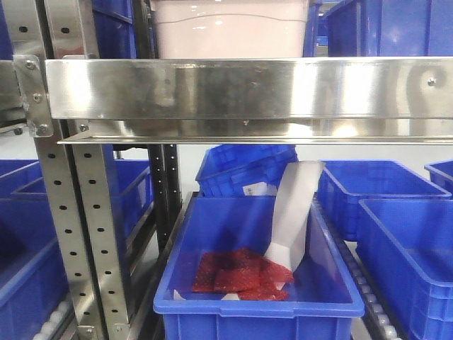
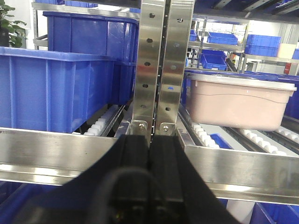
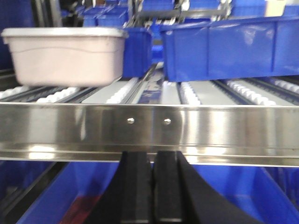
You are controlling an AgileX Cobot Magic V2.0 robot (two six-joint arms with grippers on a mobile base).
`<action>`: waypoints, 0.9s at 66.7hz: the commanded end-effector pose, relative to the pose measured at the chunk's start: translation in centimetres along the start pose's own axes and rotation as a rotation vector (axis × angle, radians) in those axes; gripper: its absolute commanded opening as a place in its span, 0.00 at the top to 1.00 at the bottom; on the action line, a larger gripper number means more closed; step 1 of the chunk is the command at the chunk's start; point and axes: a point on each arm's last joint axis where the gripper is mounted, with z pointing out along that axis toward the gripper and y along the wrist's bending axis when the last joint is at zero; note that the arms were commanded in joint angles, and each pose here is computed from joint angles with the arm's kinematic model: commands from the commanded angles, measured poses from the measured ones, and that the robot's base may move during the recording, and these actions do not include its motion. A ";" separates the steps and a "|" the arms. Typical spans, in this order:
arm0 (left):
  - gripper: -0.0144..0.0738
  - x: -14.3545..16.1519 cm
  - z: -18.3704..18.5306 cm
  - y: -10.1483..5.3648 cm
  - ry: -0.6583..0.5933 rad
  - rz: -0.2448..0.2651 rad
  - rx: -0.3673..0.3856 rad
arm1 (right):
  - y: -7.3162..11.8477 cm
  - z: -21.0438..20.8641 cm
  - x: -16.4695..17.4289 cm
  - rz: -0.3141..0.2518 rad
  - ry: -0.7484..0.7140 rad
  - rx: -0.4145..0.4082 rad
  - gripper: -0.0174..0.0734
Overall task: Grab white bin and place on right shelf
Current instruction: 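Lower both open grippers below the shelf edge, away from the bin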
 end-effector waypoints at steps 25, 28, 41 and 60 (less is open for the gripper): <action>0.97 -1.3 0.0 0.0 -0.090 -0.009 -0.004 | -0.9 0.7 3.5 -0.018 -0.105 0.053 0.73; 0.97 -1.2 0.0 0.0 -0.088 -0.009 -0.004 | -0.9 0.7 3.5 -0.025 -0.109 0.053 0.73; 0.97 -1.2 0.0 0.0 -0.088 -0.009 -0.004 | -0.9 0.7 3.4 -0.027 -0.117 0.052 0.73; 0.97 -1.2 0.0 0.0 -0.088 -0.009 -0.004 | -0.9 0.7 3.2 -0.029 -0.143 0.052 0.73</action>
